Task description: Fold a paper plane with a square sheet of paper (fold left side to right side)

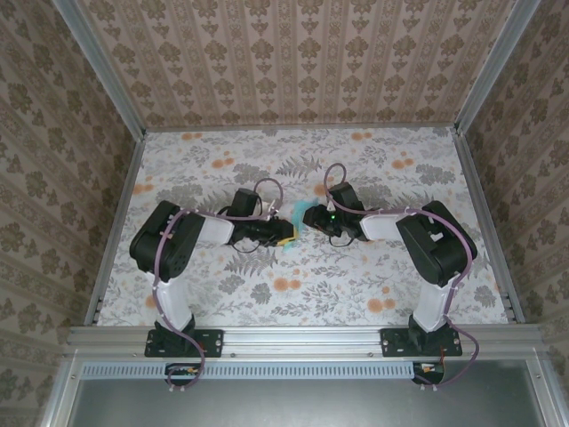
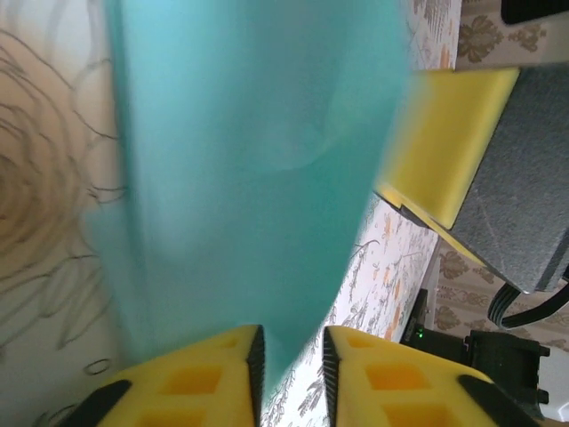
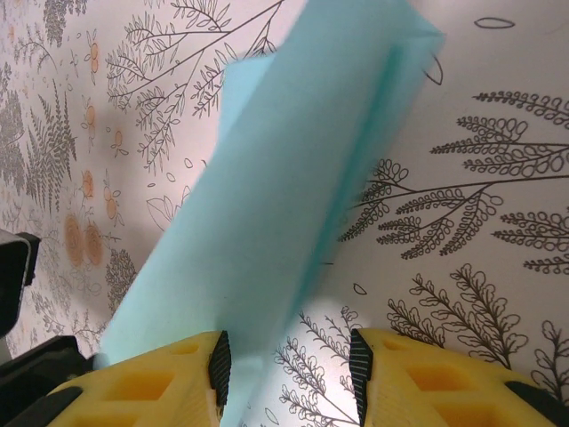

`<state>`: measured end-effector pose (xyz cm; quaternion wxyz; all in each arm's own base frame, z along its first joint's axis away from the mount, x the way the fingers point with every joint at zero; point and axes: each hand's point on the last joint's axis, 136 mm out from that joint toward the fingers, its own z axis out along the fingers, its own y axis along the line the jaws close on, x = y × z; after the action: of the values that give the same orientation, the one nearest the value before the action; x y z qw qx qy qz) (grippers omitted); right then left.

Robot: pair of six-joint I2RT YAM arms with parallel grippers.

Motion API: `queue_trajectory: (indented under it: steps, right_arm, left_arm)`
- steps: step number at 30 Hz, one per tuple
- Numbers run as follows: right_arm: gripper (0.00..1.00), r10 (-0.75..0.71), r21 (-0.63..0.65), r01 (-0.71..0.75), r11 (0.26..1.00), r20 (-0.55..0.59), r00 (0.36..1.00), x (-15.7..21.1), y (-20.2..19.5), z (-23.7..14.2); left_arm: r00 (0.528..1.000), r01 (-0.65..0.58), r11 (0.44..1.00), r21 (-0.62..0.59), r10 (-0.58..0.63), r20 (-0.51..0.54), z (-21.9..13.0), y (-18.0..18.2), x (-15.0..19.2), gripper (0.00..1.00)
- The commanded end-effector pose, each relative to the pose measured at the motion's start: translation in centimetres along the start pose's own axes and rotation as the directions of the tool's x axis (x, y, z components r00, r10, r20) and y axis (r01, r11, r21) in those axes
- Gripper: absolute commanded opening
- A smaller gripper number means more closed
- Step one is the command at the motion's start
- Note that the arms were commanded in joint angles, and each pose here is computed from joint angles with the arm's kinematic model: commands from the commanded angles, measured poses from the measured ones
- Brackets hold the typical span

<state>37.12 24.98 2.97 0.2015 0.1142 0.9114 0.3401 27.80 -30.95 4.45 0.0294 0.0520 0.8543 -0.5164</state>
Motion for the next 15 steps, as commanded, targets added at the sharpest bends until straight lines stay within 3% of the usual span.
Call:
queue_trajectory:
  steps: [1, 15]
  right_arm:
    - [0.43, 0.040, 0.089, -0.037, 0.995, -0.034, 0.999, 1.3, -2.4, 1.0]
    - [0.44, 0.029, 0.084, -0.026, 0.996, -0.032, 0.999, 1.2, -2.2, 0.8]
  left_arm:
    - [0.999, -0.049, 0.998, 0.026, 0.048, 0.023, -1.2, -1.6, -1.2, 0.33]
    - [0.995, -0.101, 0.994, 0.033, 0.100, 0.029, -2.0, -3.7, -2.7, 0.38]
